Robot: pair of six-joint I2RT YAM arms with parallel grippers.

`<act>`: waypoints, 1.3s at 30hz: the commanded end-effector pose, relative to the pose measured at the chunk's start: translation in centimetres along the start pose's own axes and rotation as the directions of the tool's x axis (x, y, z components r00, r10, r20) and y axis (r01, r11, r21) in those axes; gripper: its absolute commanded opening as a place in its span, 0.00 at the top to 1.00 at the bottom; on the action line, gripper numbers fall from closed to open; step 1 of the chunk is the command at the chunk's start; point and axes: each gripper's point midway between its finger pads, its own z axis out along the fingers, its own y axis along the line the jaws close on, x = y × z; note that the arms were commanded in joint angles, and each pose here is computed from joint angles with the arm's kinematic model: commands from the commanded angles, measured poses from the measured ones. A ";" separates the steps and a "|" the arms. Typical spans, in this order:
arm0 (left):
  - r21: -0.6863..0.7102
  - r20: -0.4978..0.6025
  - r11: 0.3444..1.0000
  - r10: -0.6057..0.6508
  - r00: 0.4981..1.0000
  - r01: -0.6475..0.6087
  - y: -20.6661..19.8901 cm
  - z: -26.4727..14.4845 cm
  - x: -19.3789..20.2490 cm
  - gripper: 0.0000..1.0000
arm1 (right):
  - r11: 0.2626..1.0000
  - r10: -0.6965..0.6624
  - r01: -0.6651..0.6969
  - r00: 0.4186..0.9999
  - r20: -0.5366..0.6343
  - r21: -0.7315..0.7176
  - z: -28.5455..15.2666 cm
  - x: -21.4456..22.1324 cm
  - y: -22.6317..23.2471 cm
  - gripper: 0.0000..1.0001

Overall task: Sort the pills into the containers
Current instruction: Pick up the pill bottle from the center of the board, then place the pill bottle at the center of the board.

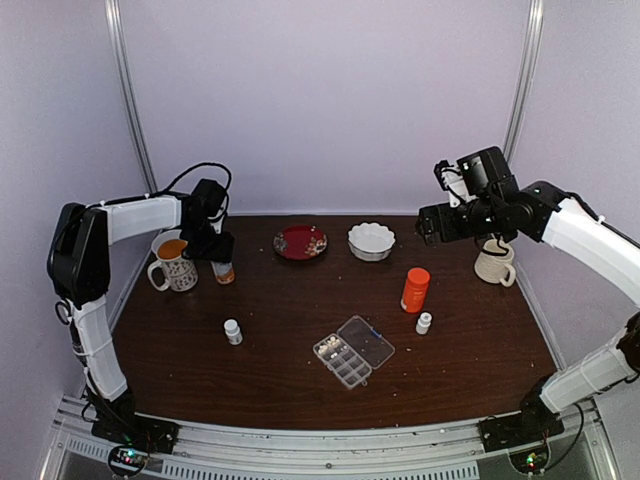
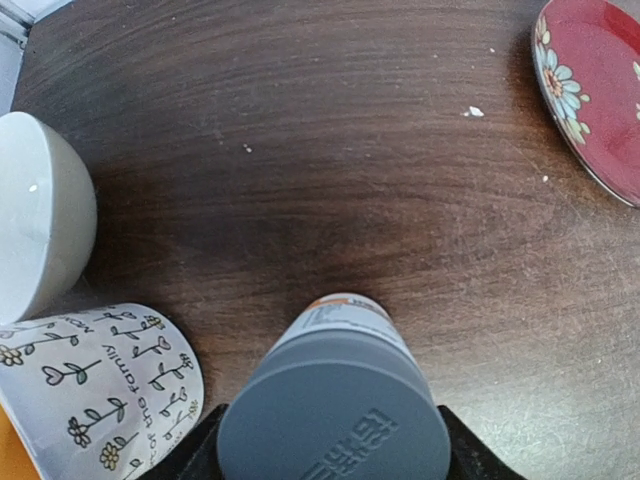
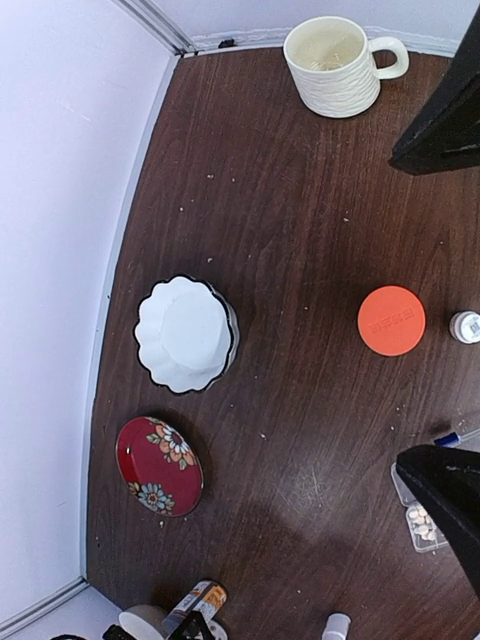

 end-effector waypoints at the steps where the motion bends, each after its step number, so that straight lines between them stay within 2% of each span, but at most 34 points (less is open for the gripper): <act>1: 0.044 0.005 0.999 0.004 1.000 -0.004 -0.7 0.2 -0.2 0.40 | 0.999 -0.008 0.008 1.000 0.013 -0.044 -0.6 -1.0 0.7 0.03; 4: 0.104 -0.005 0.994 0.039 0.999 -0.038 -1.8 0.2 0.1 0.47 | 0.997 -0.008 0.009 1.000 0.003 -0.077 -0.6 -0.5 1.2 0.04; 7: 0.165 -0.010 0.983 0.079 0.997 -0.077 -3.5 0.0 0.8 0.50 | 0.991 -0.015 0.012 1.000 -0.018 -0.135 -0.6 0.1 2.2 0.05; 13: 0.276 0.033 0.940 0.199 0.979 -0.201 -9.5 -2.7 2.2 0.51 | 0.961 -0.023 0.004 0.997 -0.068 -0.278 -1.0 1.9 4.9 0.10; 17: 0.334 0.081 0.896 0.281 0.956 -0.291 -14.7 -5.0 4.0 0.50 | 0.954 -0.086 0.031 0.981 -0.173 -0.299 -0.3 4.5 6.4 0.13; 22: 0.361 0.112 0.863 0.336 0.935 -0.353 -18.6 -6.9 6.2 0.50 | 0.941 -0.133 0.061 0.971 -0.197 -0.333 -0.3 6.2 8.6 0.13; 25: 0.388 0.142 0.834 0.365 0.920 -0.391 -20.2 -7.7 7.9 0.43 | 0.930 -0.174 0.088 0.961 -0.217 -0.357 0.0 7.3 10.3 0.12; 27: 0.424 0.161 0.811 0.370 0.915 -0.403 -21.1 -8.1 9.0 0.31 | 0.926 -0.207 0.108 0.947 -0.246 -0.360 0.4 8.1 11.2 0.12; 29: 0.468 0.189 0.785 0.359 0.914 -0.405 -21.7 -8.7 9.4 0.07 | 0.924 -0.230 0.127 0.938 -0.258 -0.361 0.8 8.6 12.0 0.11; 30: 0.480 0.204 0.778 0.351 0.914 -0.406 -21.8 -9.0 9.4 0.03 | 0.922 -0.239 0.134 0.935 -0.261 -0.365 1.0 8.7 12.4 0.11; 35: 0.491 0.304 0.759 0.312 0.900 -0.428 -21.7 -11.4 8.2 0.03 | 0.908 -0.252 0.141 0.936 -0.245 -0.394 1.7 8.8 14.6 0.11; 39: 0.459 0.370 0.777 0.274 0.888 -0.431 -20.7 -12.7 7.4 0.02 | 0.895 -0.264 0.151 0.938 -0.226 -0.420 2.1 8.6 16.6 0.12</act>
